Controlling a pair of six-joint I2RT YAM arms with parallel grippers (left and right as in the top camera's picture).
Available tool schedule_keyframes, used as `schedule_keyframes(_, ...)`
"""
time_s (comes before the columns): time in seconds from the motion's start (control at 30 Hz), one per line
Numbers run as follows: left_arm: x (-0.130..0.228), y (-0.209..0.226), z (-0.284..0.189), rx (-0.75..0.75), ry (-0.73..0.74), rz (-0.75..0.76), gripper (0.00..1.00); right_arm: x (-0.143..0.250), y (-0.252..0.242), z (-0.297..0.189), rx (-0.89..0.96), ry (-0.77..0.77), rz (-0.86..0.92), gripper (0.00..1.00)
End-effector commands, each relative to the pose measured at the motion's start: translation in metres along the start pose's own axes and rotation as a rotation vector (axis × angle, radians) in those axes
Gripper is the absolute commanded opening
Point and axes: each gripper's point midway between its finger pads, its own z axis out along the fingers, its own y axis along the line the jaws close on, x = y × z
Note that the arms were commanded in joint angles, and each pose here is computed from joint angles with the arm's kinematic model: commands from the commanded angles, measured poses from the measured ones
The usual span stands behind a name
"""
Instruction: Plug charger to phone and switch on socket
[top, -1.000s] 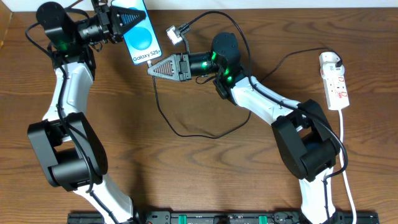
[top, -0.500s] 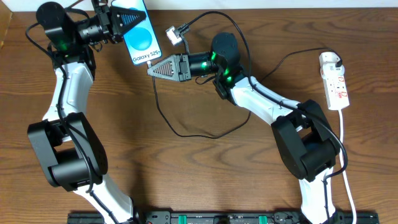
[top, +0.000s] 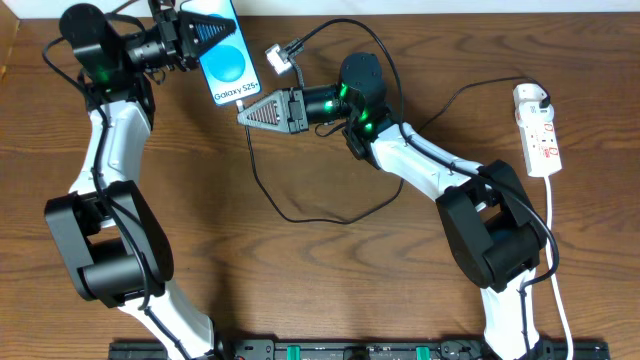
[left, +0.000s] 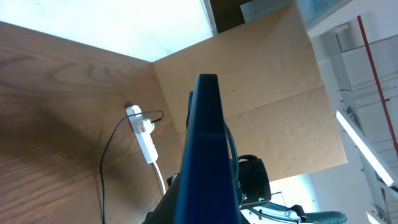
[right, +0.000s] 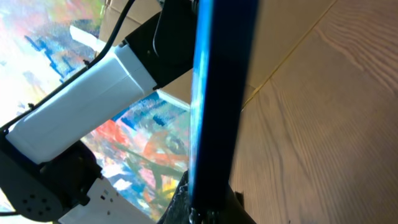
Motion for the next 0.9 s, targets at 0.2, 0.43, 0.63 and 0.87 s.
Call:
schedule_keyframes(0.2,0.0054,-0.0144,-0.0009,0.007,0.019,0.049,0.07,-0.0041,0.0036,-0.0034,-0.001,-0.003,-0.034,0.01)
schedule_keyframes(0.43,0.0051,-0.0143,-0.0014,0.007,0.017,0.045,0.08,-0.0030,0.0039,-0.0051,-0.005,0.007,-0.049,0.01)
schedule_keyframes(0.63,0.0051,-0.0143,-0.0014,0.007,0.017,0.045,0.07,0.0002,0.0050,-0.0050,-0.012,0.025,-0.054,0.01)
schedule_keyframes(0.87,0.0051,-0.0143,-0.0014,0.007,0.017,0.034,0.07,0.0018,0.0057,-0.0050,-0.016,0.034,-0.065,0.01)
